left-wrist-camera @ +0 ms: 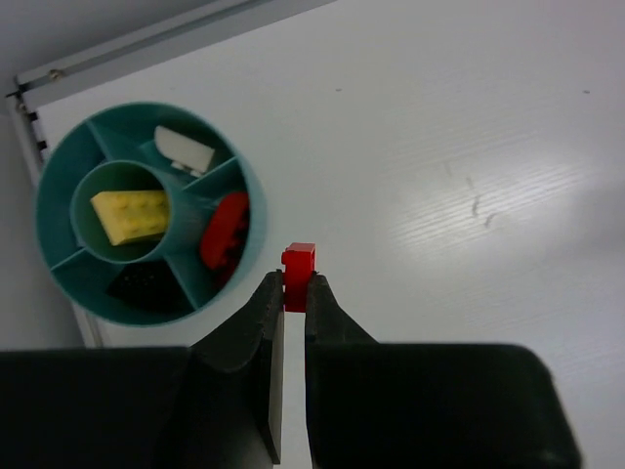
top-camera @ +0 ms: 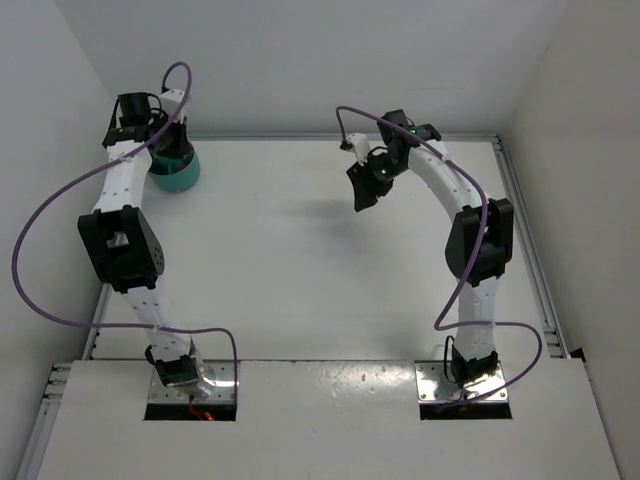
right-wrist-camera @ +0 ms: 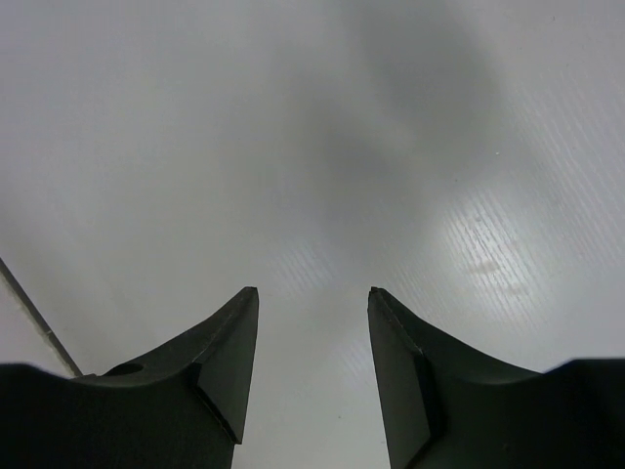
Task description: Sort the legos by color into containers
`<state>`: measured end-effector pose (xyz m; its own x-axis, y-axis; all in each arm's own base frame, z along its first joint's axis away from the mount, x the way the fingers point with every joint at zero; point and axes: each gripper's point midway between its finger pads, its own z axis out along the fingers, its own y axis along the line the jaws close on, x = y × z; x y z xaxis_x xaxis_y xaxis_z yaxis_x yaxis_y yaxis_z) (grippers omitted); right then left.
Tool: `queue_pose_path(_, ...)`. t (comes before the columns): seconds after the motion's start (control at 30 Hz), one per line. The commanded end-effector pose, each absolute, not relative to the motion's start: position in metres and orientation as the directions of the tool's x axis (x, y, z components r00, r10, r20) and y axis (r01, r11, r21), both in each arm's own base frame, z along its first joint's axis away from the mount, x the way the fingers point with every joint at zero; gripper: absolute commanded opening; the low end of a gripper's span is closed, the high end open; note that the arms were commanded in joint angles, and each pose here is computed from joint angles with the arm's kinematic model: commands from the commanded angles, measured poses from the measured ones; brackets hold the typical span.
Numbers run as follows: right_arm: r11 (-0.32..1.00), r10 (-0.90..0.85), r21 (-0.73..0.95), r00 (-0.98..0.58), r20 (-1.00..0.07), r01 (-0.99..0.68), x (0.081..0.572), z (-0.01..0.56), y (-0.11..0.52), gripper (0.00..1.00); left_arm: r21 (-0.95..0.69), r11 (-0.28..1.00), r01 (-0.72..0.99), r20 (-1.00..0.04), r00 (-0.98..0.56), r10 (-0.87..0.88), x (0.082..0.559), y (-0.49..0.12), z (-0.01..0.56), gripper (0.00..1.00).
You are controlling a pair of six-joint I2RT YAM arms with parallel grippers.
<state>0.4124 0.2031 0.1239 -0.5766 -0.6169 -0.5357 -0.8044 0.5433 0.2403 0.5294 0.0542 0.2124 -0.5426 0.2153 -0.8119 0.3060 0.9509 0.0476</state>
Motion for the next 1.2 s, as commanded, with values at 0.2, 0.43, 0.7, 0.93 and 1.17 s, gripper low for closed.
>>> queue_pose_path(0.2,0.534,-0.617,0.201,-0.541,-0.571,-0.821,0.416,0.136,0.210,0.49,0.091,0.960,0.263,-0.771,-0.592,0.236,0.558,0.088,0.213,0.01)
queue_pose_path(0.43,0.534,-0.619,0.207,-0.546,-0.564,-0.820,0.416,0.132,0.210,0.49,0.099,0.973,0.209,-0.771,-0.602,0.207,0.564,0.101,0.204,0.01)
queue_pose_path(0.7,0.535,-0.621,0.212,-0.551,-0.558,-0.818,0.418,0.127,0.211,0.49,0.125,0.980,0.152,-0.736,-0.648,0.194,0.567,0.115,0.183,0.01)
queue_pose_path(0.93,0.534,-0.619,0.207,-0.546,-0.564,-0.820,0.422,0.128,0.212,0.49,0.139,0.983,0.123,-0.730,-0.658,0.186,0.572,0.122,0.176,0.05)
queue_pose_path(1.17,0.540,-0.624,0.205,-0.552,-0.554,-0.816,0.423,0.123,0.211,0.51,0.159,0.983,0.087,-0.719,-0.673,0.175,0.577,0.130,0.166,0.06)
